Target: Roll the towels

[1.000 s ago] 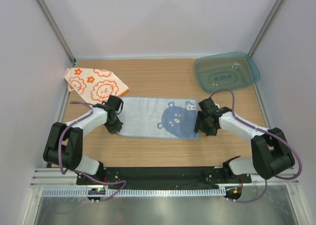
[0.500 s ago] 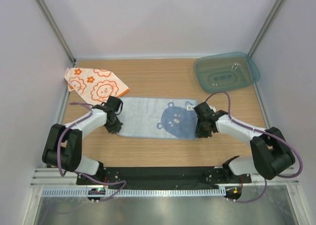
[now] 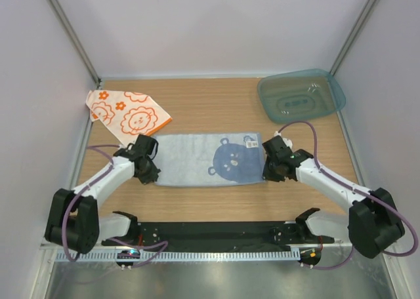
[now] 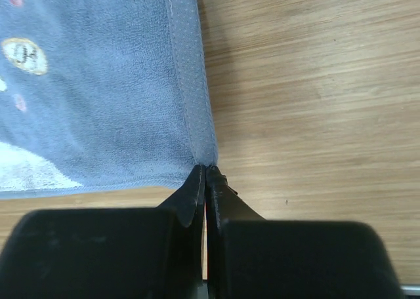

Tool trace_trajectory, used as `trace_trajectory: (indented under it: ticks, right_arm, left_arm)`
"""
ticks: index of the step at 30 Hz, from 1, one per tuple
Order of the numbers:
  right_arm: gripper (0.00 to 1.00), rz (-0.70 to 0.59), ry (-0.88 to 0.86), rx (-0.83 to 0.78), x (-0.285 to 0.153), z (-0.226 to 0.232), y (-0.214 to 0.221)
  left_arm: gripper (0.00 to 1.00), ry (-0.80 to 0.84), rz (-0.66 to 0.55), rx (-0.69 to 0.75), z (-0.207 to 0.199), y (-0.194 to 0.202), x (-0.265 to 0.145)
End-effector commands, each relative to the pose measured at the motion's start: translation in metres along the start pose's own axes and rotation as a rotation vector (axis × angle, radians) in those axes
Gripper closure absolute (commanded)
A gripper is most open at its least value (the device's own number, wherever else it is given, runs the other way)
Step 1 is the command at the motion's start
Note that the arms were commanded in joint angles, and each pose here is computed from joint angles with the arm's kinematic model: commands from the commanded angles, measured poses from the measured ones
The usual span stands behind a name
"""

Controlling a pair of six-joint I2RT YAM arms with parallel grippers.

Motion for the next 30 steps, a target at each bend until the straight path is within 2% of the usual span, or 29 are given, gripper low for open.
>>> trace_trajectory:
  ticks: [1, 10, 14, 25, 30]
  right_arm:
    - [0.99, -0.02, 0.019, 0.014, -0.014, -0.006, 0.003]
    - [0.99, -0.075, -0.04, 0.046, -0.046, -0.008, 0.014]
    - [0.99, -0.107, -0.047, 0.049, -0.057, -0.007, 0.009]
    - [0.99, -0.14, 0.025, -0.036, -0.057, 0.036, -0.043]
    - [0.99, -0.118, 0.035, -0.015, -0.039, 0.039, -0.074]
  left_arm:
    - [0.99, 0.023, 0.009, -0.021, 0.007, 0.008, -0.016]
    - [1.0, 0.144, -0.006, -0.075, 0.019, 0.024, -0.051]
    - [0.99, 0.157, -0.041, -0.067, 0.02, 0.019, -0.066]
    - [0.96, 0.11, -0.149, 0.015, -0.009, -0.03, -0.096]
    - [0.96, 0.048, -0.126, 0.046, -0.027, -0.053, -0.079]
Point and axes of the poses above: each gripper's point midway between its finger pads, its own x axis out along the fingers, its own z axis along the line the jaws close on, y = z × x, the point moved 9 cm from there along -x, back along the fingers, and after that the axes turned 5 degrees about x, right-handed, at the moved point
